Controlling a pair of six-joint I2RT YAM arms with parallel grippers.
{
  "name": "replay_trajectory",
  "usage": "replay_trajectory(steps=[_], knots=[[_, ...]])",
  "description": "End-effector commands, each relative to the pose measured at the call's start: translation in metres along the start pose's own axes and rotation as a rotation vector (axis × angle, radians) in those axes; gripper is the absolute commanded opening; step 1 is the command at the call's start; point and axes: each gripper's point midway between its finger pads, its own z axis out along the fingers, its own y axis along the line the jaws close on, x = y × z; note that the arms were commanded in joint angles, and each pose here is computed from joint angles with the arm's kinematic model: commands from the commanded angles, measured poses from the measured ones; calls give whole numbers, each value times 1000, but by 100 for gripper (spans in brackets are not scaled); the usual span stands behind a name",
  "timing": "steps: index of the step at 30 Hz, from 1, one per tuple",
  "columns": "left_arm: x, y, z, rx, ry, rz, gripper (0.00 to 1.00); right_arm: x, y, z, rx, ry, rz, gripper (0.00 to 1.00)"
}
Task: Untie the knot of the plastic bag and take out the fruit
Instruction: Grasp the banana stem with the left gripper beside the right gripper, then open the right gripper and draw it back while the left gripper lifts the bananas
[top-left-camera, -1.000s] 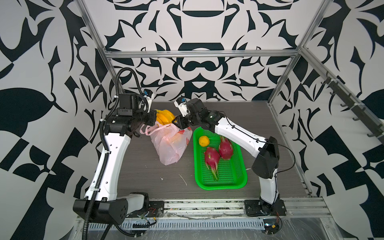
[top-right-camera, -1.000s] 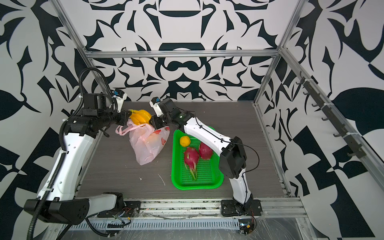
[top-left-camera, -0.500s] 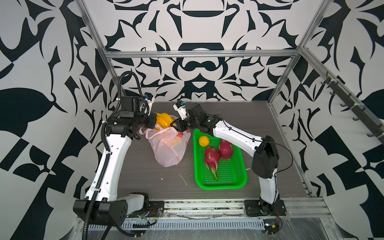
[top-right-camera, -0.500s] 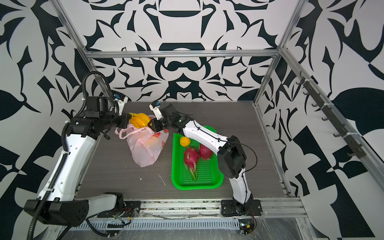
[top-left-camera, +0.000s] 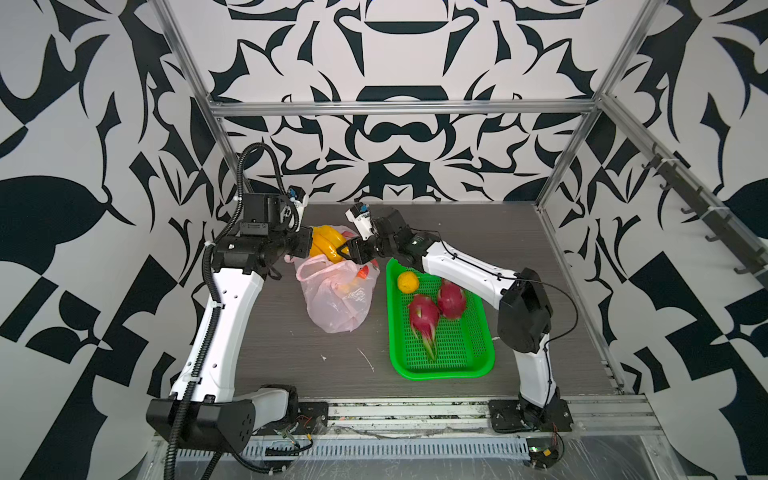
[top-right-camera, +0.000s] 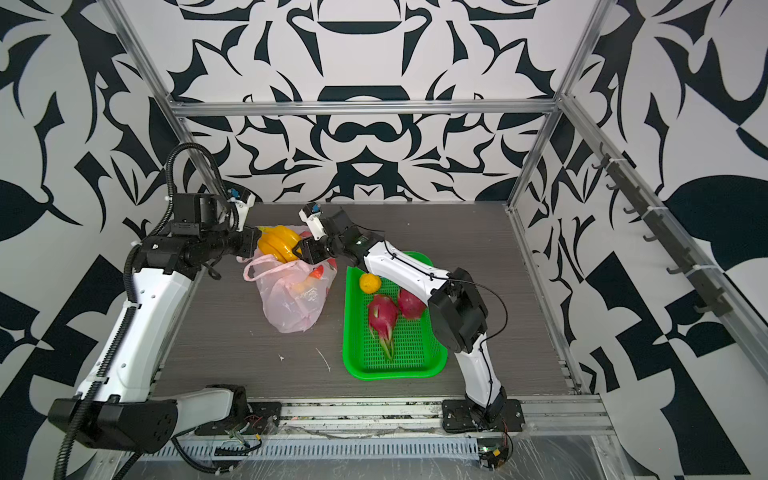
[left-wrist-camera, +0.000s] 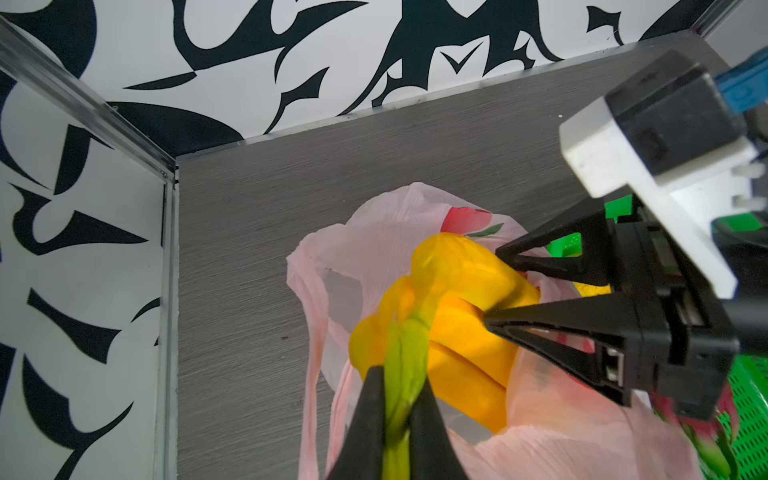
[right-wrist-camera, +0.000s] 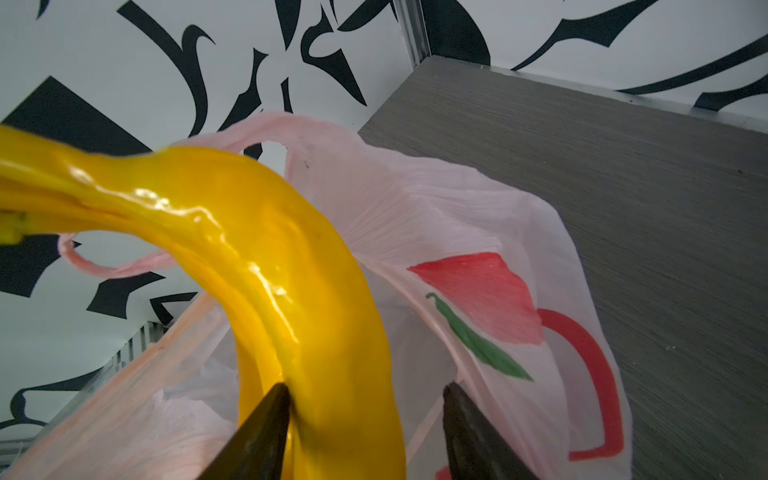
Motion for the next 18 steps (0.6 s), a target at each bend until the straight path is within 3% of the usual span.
replay_trajectory(steps=[1,9,13,18], knots=[[-22,8,-14,-53,-65,-6,0,-25,21,-27,-35,-64,-58,64],[-42,18,-32,-118,-165,-17,0,-40,35,-58,-37,-96,-116,74],[-52,22,-42,-150,-228,-19,0,-42,39,-68,-36,-106,-131,91],[-66,26,-57,-181,-300,-14,0,-42,35,-74,-9,-118,-132,94]])
